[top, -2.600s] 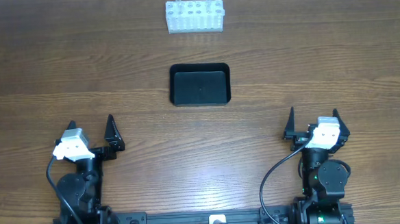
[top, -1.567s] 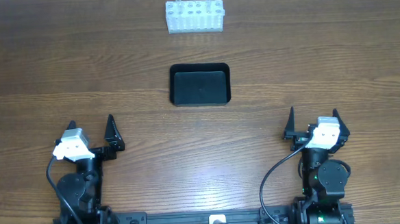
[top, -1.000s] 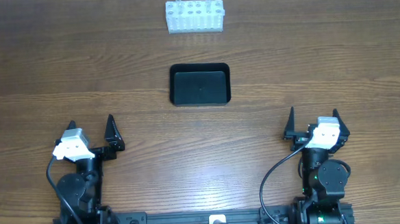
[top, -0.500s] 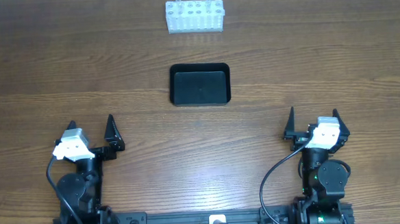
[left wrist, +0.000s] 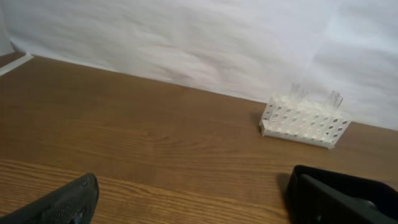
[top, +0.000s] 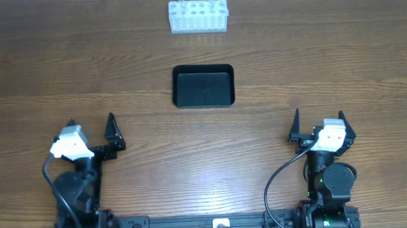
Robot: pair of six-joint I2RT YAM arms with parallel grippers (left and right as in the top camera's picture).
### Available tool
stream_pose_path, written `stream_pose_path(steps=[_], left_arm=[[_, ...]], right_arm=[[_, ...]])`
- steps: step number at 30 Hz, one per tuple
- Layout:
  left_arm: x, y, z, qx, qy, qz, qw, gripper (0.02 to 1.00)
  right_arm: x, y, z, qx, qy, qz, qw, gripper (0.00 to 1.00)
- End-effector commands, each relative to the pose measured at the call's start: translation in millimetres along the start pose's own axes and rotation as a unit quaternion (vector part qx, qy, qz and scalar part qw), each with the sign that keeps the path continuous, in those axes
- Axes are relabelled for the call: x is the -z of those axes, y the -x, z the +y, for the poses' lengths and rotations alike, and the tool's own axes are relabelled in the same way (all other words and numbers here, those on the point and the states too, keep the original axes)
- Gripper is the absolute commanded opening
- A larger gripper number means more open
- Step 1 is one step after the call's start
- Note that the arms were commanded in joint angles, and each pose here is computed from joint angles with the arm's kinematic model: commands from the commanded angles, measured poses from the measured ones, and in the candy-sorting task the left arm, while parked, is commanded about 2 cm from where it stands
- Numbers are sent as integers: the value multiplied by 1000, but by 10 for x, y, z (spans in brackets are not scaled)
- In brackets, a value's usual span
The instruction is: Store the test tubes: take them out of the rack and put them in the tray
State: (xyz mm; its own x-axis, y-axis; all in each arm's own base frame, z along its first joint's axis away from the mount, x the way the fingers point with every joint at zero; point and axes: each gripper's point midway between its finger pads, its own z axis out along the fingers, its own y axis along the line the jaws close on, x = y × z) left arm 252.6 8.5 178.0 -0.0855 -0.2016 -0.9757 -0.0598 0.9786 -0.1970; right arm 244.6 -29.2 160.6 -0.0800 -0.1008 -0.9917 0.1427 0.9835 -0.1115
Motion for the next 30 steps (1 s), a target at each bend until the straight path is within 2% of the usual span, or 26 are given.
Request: stream_pose_path(steps=[1,6,12,17,24,30], left_arm=[[-48,591,-195,-6,-19,-12,1000,998],[-292,1099,-427,-8,-36,1,999,998],[-732,1421,-730,-13,-57,36,998,996],[-1086,1606,-1177,-19,-99,52,994,998],[-1500,1466,-1713,-32,-140,97,985,998],[-1899,1035,-2123,-53,-149,197,968,998]], right_arm=[[1,-19,30,-1,7,1,1000,991],[1,-19,30,-1,7,1,1000,991],[1,-19,30,-1,7,1,1000,993],[1,-19,30,-1,7,1,1000,991],[1,-19,30,-1,7,1,1000,993],[1,-19,30,-1,7,1,1000,991]])
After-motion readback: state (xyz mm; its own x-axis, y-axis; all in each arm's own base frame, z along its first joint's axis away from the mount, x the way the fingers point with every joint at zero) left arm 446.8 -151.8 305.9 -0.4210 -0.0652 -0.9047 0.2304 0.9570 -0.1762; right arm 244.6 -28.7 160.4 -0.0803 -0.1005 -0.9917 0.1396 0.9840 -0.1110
